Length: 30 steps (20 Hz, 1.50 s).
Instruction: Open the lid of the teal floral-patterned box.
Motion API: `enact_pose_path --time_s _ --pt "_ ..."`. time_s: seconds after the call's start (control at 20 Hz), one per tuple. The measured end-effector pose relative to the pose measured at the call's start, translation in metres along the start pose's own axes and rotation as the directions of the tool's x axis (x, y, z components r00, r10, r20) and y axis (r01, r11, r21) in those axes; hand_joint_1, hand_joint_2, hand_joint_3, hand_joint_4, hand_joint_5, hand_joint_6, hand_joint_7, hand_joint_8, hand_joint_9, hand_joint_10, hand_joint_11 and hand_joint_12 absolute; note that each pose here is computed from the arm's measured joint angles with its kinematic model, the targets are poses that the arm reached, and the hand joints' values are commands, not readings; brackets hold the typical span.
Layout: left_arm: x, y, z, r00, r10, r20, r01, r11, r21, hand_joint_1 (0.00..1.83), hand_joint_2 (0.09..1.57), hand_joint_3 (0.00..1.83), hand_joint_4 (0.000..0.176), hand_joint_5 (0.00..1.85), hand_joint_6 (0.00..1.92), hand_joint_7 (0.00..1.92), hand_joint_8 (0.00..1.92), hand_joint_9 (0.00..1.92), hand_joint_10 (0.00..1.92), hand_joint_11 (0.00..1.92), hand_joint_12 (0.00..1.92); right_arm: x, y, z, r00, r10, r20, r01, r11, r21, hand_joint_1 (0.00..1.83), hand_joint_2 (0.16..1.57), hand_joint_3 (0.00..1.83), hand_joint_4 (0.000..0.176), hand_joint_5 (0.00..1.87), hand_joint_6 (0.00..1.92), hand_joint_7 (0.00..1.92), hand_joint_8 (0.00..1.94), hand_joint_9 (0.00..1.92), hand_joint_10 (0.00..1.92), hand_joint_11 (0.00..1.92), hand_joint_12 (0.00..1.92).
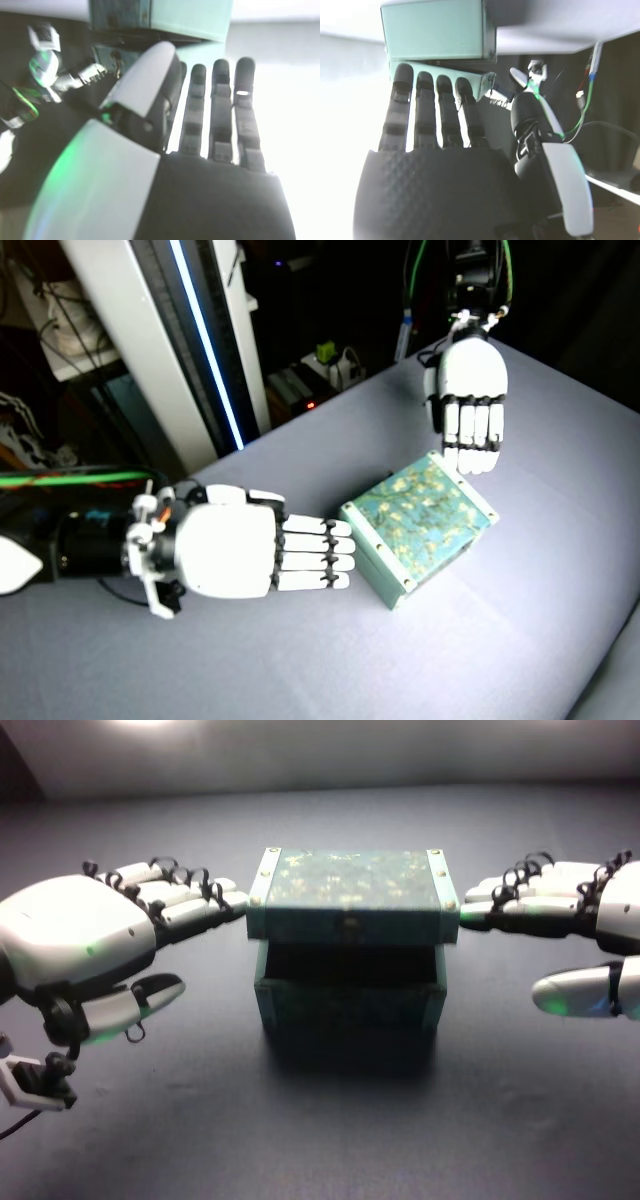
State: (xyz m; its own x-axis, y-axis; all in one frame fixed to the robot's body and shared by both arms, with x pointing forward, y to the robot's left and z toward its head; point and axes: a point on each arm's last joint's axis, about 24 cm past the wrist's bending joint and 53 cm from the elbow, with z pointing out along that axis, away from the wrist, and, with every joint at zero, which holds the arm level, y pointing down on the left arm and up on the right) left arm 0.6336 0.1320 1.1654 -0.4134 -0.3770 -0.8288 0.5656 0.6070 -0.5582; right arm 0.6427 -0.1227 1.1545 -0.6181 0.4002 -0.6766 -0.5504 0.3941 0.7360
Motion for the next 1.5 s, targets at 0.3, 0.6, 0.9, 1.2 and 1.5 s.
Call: enact_pose_path --time_s 0.3,0.6,0.9,1.2,1.5 --pt "-0.012 -0.004 -0.003 0.9984 -0.016 0.055 0.015 0.9997 0.017 0.66 1.57 0.04 0.0 0.05 0.0 0.05 0.01 0.11 0.01 0.0 0.56 -0.018 0.006 0.002 0.995 0.063 0.08 -0.06 0.997 -0.046 0.0 1.33 0.0 0.0 0.22 0.01 0.21 0.01 0.14 0.01 0.04 0.21" --pt "-0.028 -0.009 0.008 0.9923 0.008 0.124 -0.011 0.9996 0.025 0.54 1.56 0.04 0.0 0.0 0.0 0.04 0.0 0.16 0.01 0.0 0.9 -0.04 0.004 0.001 0.981 0.095 0.167 -0.084 0.994 -0.075 0.0 1.41 0.02 0.0 0.21 0.0 0.19 0.0 0.16 0.0 0.08 0.2" --pt "-0.044 -0.009 0.026 0.9836 0.026 0.178 -0.03 0.9994 0.017 0.21 1.57 0.09 0.0 0.11 0.0 0.12 0.0 0.12 0.0 0.05 0.1 -0.055 -0.004 0.006 0.966 0.101 0.239 -0.085 0.994 -0.075 0.0 1.4 0.01 0.0 0.2 0.0 0.18 0.0 0.15 0.0 0.07 0.2" --pt "-0.058 -0.001 0.042 0.9753 0.048 0.215 -0.045 0.9988 -0.017 0.34 1.54 0.05 0.0 0.11 0.0 0.13 0.0 0.11 0.0 0.01 0.28 -0.067 -0.016 0.018 0.948 0.128 0.291 -0.11 0.991 -0.076 0.0 1.41 0.0 0.0 0.18 0.0 0.15 0.0 0.12 0.0 0.05 0.19" --pt "-0.062 0.003 0.046 0.9714 0.076 0.225 -0.068 0.9967 -0.045 1.03 1.48 0.0 0.0 0.12 0.0 0.12 0.0 0.09 0.0 0.0 0.32 -0.078 -0.02 0.025 0.945 0.115 0.307 -0.102 0.993 -0.056 0.0 1.37 0.0 0.014 0.18 0.0 0.14 0.0 0.08 0.0 0.0 0.17"
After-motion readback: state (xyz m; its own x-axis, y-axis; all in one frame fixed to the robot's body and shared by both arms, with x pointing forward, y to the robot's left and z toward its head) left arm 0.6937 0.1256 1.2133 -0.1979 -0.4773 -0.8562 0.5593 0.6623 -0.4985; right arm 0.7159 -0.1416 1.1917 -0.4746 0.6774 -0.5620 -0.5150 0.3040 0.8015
